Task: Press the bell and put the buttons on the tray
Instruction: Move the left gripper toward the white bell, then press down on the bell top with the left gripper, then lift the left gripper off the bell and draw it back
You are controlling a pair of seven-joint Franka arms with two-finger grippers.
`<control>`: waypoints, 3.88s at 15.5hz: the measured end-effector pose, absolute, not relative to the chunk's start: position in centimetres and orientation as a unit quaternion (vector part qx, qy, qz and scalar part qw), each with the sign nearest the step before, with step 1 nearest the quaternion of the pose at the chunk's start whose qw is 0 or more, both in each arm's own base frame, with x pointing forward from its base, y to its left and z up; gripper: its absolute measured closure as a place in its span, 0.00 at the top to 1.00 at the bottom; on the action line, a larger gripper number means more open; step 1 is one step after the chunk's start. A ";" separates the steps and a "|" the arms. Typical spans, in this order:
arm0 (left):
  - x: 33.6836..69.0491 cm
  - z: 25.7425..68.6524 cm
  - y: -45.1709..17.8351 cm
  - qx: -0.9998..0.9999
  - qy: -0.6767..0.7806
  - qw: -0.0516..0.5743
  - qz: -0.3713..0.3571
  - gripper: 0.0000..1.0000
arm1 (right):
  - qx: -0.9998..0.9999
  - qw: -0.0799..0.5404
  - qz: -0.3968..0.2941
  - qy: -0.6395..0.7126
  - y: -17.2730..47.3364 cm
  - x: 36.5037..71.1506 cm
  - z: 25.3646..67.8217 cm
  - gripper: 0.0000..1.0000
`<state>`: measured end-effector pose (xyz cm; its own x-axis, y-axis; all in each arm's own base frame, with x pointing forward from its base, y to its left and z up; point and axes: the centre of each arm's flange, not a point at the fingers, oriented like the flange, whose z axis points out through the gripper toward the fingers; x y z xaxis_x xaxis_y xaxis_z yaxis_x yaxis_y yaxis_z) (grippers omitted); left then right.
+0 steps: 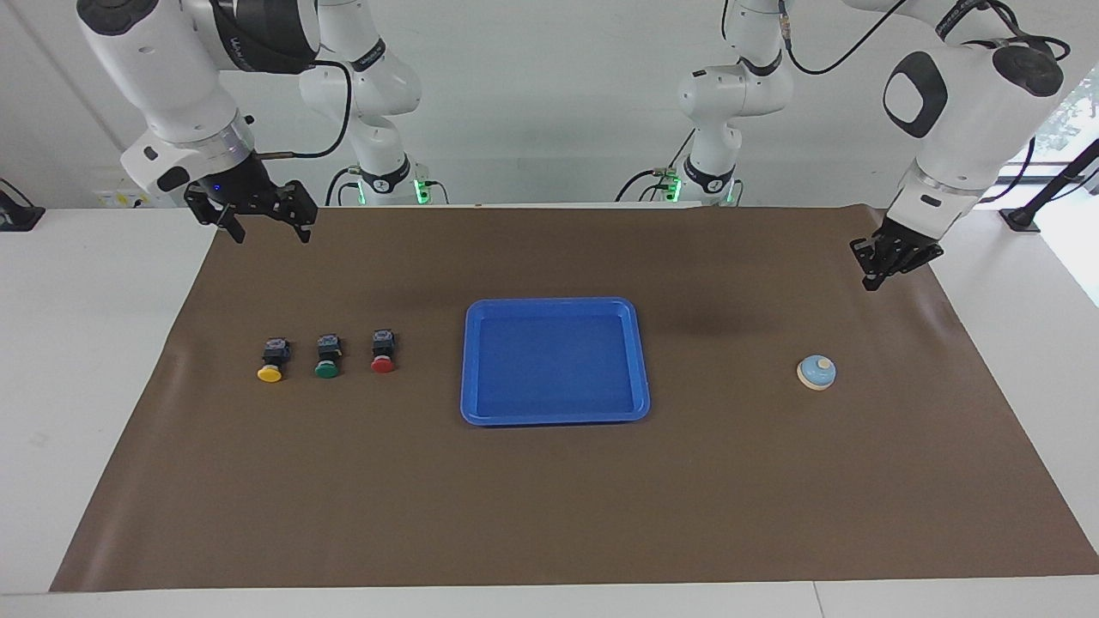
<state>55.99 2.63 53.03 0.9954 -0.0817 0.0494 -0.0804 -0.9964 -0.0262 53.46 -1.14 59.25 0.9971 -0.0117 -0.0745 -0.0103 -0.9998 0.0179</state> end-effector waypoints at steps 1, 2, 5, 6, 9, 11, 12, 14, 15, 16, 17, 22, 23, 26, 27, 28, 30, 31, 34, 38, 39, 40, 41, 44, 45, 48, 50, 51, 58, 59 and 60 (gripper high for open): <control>56.0 52.2 3.1 -0.999 0.040 0.012 -0.027 0.01 | 0.999 0.009 -0.037 -0.006 -1.1 53.5 59.2 1.00; 56.0 51.4 3.2 -0.999 0.041 0.013 -0.028 0.01 | 0.999 0.009 -0.037 -0.006 -1.1 53.5 59.2 1.00; 56.6 48.5 2.8 -0.999 0.046 0.012 -0.023 0.01 | 0.999 0.009 -0.037 -0.006 -1.1 53.5 59.2 1.00; 56.9 47.4 2.7 -0.999 0.048 0.011 -0.018 0.01 | 0.999 0.009 -0.037 -0.006 -1.1 53.5 59.2 1.00; 57.6 44.6 2.6 -0.999 0.050 0.010 -0.009 0.01 | 0.999 0.009 -0.037 -0.006 -1.1 53.5 59.2 1.00; 57.9 43.2 2.7 -0.999 0.050 0.010 -0.013 0.01 | 0.999 0.009 -0.037 -0.006 -1.1 53.5 59.2 1.00; 58.0 42.7 2.7 -0.999 0.050 0.010 -0.016 0.01 | 0.999 0.009 -0.037 -0.006 -1.1 53.5 59.2 1.00; 58.0 41.8 2.7 -0.999 0.050 0.011 -0.018 0.01 | 0.999 0.009 -0.037 -0.006 -1.1 53.5 59.2 1.00; 57.9 41.4 2.7 -0.999 0.050 0.010 -0.016 0.01 | 0.999 0.009 -0.037 -0.006 -1.1 53.5 59.2 1.00; 58.0 40.9 2.7 -0.999 0.051 0.010 -0.015 0.01 | 0.999 0.009 -0.037 -0.006 -1.1 53.5 59.2 1.00; 58.1 40.4 2.7 -0.999 0.051 0.010 -0.016 0.01 | 0.999 0.009 -0.037 -0.006 -1.1 53.5 59.2 1.00; 58.9 37.1 2.7 -0.998 0.051 0.011 -0.028 0.01 | 0.999 0.009 -0.037 -0.006 -1.1 53.5 59.2 1.00; 59.0 36.6 2.8 -0.998 0.051 0.011 -0.029 0.01 | 0.999 0.009 -0.037 -0.006 -1.1 53.5 59.2 1.00; 59.2 35.8 2.9 -0.998 0.050 0.011 -0.033 0.01 | 0.999 0.009 -0.037 -0.006 -1.1 53.5 59.2 1.00; 59.2 35.6 2.8 -0.998 0.051 0.011 -0.033 0.01 | 0.999 0.009 -0.037 -0.006 -1.1 53.5 59.2 1.00; 59.2 35.4 2.8 -0.998 0.051 0.011 -0.034 0.01 | 0.999 0.009 -0.037 -0.006 -1.1 53.5 59.2 1.00; 59.3 35.0 2.8 -0.998 0.051 0.011 -0.032 0.01 | 0.999 0.009 -0.037 -0.006 -1.1 53.5 59.2 1.00; 59.3 34.7 2.8 -0.998 0.051 0.010 -0.031 0.01 | 0.999 0.009 -0.037 -0.006 -1.1 53.5 59.2 1.00; 59.0 33.9 2.6 -0.998 0.052 0.011 -0.040 0.01 | 0.999 0.009 -0.037 -0.006 -1.1 53.5 59.2 1.00; 58.7 33.9 2.6 -0.998 0.052 0.011 -0.045 0.01 | 0.999 0.009 -0.037 -0.006 -1.1 53.5 59.2 1.00; 58.7 33.9 2.6 -0.998 0.052 0.011 -0.040 0.01 | 0.999 0.009 -0.037 -0.006 -1.1 53.5 59.2 1.00; 58.8 34.3 2.6 -0.998 0.052 0.010 -0.029 0.01 | 0.999 0.009 -0.037 -0.006 -1.1 53.5 59.2 1.00; 59.1 35.4 2.6 -0.998 0.052 0.009 -0.015 0.01 | 0.999 0.009 -0.037 -0.006 -1.1 53.5 59.2 1.00; 60.0 41.9 2.5 -0.998 0.052 0.006 0.033 0.27 | 0.999 0.009 -0.037 -0.006 -1.1 53.5 59.2 1.00; 59.9 44.6 2.4 -0.998 0.052 0.005 0.043 0.37 | 0.999 0.009 -0.037 -0.006 -1.1 53.5 59.2 1.00; 58.4 51.5 1.7 -0.997 0.057 0.006 0.046 0.68 | 0.999 0.009 -0.037 -0.006 -1.1 53.5 59.2 1.00; 56.6 54.4 1.3 -0.997 0.059 0.006 0.050 0.89 | 0.999 0.009 -0.037 -0.006 -1.1 53.5 59.2 1.00; 55.8 55.5 1.2 -0.997 0.060 0.006 0.054 0.99 | 0.999 0.009 -0.037 -0.006 -1.1 53.5 59.3 1.00; 54.0 57.6 -0.2 -0.996 0.072 0.007 0.061 1.00 | 0.999 0.009 -0.037 -0.006 -1.1 53.4 59.3 1.00; 53.9 57.6 -0.4 -0.995 0.073 0.007 0.062 1.00 | 0.999 0.009 -0.037 -0.006 -1.1 53.4 59.3 1.00; 53.9 57.5 -0.5 -0.995 0.074 0.007 0.063 1.00 | 0.999 0.009 -0.037 -0.006 -1.1 53.4 59.3 1.00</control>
<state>53.91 -0.47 57.54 0.9811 -0.1466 -0.1263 -0.1484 -0.9889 -0.0045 53.45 -1.15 59.28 0.9972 -0.0118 -0.0740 -0.0105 -0.9998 0.0180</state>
